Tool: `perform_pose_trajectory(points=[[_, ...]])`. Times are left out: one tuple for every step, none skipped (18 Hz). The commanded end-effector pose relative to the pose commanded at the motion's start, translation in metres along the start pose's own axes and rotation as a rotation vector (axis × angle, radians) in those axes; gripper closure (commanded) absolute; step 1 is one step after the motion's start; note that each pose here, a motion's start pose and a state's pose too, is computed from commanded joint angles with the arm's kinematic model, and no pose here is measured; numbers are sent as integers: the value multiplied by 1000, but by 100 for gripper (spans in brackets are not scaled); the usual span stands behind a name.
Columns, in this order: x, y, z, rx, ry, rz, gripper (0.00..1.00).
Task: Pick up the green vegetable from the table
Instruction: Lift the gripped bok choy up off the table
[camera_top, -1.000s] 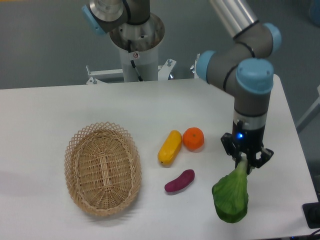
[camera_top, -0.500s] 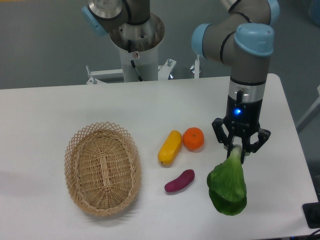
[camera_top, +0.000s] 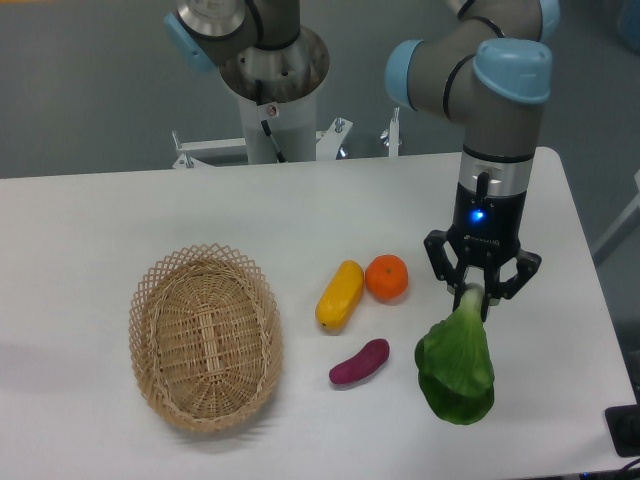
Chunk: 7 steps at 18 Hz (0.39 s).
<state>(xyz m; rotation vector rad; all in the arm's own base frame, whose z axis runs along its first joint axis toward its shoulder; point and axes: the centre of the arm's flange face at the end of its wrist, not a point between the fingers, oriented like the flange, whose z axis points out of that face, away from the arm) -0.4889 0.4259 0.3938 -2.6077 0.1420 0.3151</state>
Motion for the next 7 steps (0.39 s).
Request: perform_pose_trajectory(points=[[0, 0, 0, 0, 0, -2, 63], [0, 0, 0, 0, 0, 0, 63], [0, 0, 0, 0, 0, 0, 63], [-1, 1, 0, 0, -1, -1, 63], [-1, 1, 0, 0, -1, 0, 63], [-1, 1, 0, 0, -1, 0, 63], [-1, 1, 0, 0, -1, 0, 63]])
